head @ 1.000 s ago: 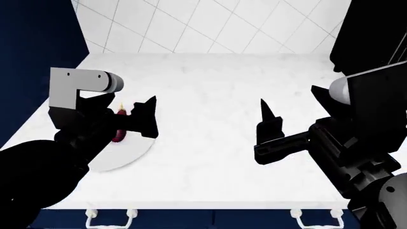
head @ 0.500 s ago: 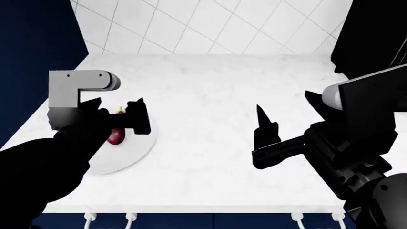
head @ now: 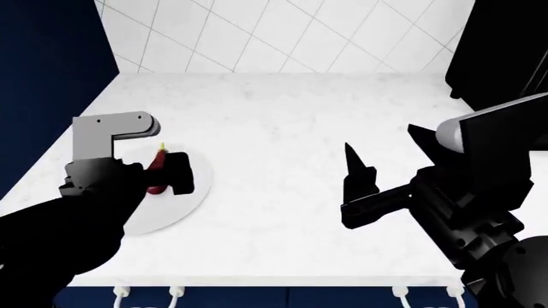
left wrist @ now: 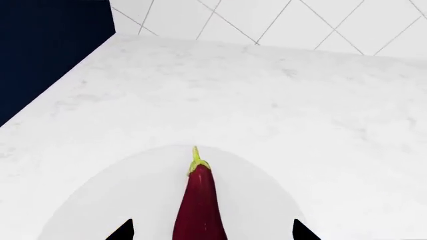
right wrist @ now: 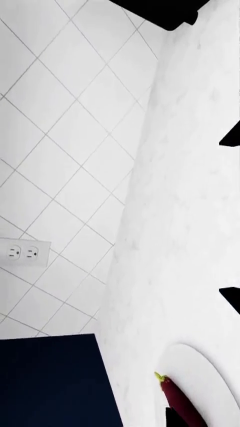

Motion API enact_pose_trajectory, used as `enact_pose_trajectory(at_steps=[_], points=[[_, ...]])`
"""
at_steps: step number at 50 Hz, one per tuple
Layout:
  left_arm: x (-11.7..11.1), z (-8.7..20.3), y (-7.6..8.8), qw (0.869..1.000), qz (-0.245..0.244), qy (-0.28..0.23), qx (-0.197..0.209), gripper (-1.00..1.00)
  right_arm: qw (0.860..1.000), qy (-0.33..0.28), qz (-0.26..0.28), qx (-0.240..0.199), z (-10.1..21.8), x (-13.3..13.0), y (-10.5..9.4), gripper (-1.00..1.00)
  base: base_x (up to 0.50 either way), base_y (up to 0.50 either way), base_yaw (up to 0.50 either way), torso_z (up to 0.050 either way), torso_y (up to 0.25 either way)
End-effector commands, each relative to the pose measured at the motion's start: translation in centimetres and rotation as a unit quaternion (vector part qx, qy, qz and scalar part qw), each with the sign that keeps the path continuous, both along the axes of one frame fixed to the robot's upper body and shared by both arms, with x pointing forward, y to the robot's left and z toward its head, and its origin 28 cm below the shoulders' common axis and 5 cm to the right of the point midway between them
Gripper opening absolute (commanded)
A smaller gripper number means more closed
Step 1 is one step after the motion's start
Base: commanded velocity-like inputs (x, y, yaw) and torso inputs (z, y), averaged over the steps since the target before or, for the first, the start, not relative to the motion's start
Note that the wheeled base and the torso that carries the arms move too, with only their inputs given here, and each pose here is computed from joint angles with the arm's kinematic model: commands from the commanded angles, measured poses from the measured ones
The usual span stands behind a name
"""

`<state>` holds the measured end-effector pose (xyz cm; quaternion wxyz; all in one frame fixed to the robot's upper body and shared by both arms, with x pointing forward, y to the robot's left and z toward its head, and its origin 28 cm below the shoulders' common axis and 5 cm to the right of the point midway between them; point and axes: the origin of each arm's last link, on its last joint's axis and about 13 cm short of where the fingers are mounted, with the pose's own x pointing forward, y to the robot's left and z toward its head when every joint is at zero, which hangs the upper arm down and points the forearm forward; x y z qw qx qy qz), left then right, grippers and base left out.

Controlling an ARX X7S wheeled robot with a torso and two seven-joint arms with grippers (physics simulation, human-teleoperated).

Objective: Place the eggplant on the top rack of the oven.

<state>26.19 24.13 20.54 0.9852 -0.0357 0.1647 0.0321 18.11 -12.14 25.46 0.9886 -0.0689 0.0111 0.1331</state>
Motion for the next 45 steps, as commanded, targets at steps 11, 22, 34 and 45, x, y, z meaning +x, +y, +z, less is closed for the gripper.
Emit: enact_pose_trajectory(at_steps=[11, 22, 34, 45], points=[[1.1, -1.5, -0.1, 0.999, 0.032, 0.042, 0.01, 1.0, 1.0, -0.005, -0.006, 0.006, -0.4, -0.1, -0.3, 1.0, 0.0, 0.0, 0.0, 0.0, 0.0], [1.8, -2.4, -0.4, 0.998, 0.02, 0.062, 0.018, 1.0, 1.0, -0.002, -0.005, 0.011, -0.7, 0.1, -0.4, 1.0, 0.0, 0.0, 0.0, 0.0, 0.0], [1.7, -2.8, -0.7, 0.997, 0.008, 0.074, 0.018, 1.0, 1.0, -0.001, -0.011, 0.014, -0.9, -0.1, -0.6, 1.0, 0.0, 0.0, 0.0, 0.0, 0.0], [2.0, -3.2, -0.6, 0.996, 0.013, 0.086, 0.017, 1.0, 1.0, 0.0, -0.012, 0.014, -0.9, -0.1, -0.5, 1.0, 0.0, 0.0, 0.0, 0.0, 0.0]])
